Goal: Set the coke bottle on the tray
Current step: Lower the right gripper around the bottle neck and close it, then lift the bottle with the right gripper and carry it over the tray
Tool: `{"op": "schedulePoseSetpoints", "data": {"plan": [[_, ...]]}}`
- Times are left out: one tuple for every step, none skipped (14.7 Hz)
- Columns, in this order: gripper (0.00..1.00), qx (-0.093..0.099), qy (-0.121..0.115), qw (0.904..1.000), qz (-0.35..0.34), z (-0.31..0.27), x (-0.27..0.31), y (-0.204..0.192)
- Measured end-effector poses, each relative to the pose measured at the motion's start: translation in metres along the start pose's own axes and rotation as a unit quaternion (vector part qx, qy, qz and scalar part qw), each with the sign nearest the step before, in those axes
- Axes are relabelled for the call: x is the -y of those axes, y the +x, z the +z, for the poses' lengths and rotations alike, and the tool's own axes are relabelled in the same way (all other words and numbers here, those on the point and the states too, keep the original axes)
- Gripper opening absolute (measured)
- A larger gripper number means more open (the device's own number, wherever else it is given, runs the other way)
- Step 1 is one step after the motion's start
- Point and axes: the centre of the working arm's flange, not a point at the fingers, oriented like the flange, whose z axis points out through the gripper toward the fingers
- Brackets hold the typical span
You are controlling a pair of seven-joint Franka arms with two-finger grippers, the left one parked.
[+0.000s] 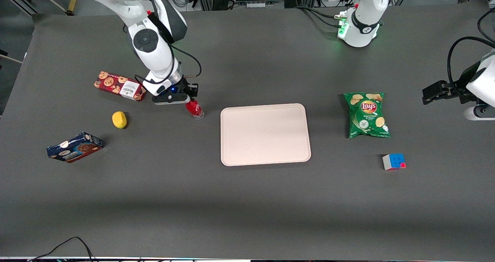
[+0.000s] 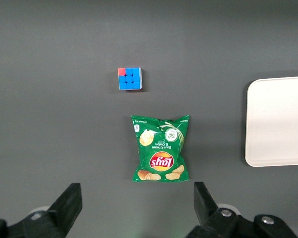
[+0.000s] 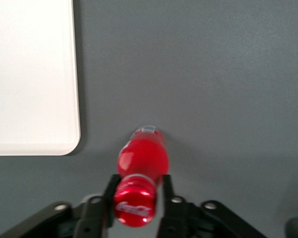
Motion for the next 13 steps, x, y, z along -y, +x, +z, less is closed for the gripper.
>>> {"op": "schedulePoseSetpoints", "data": {"plan": [[0.36,-0.001,0.001,1.0,0.0,0.0,0.0,0.0],[0.34,-0.002,0.001,1.0,0.0,0.0,0.0,0.0],[0.33,-0.002,0.001,1.0,0.0,-0.001,0.0,0.001],[0.33,-0.002,0.002,1.0,0.0,-0.001,0.001,0.001],[0.33,-0.004,0.002,1.0,0.0,-0.002,0.001,0.002],[0.33,-0.007,0.004,1.0,0.0,-0.006,0.002,0.004],[0.33,-0.007,0.002,1.0,0.0,-0.013,0.004,0.006],[0.33,-0.002,-0.005,1.0,-0.001,-0.025,0.007,0.009],[0.33,0.008,-0.016,0.9998,-0.001,-0.044,0.01,0.013],[0.33,0.016,-0.026,0.9995,0.0,-0.069,0.014,0.018],[0.33,0.022,-0.034,0.9992,0.001,-0.097,0.018,0.023],[0.33,0.025,-0.039,0.9989,0.001,-0.129,0.023,0.028],[0.33,0.026,-0.04,0.9989,0.0,-0.161,0.029,0.032]]}}
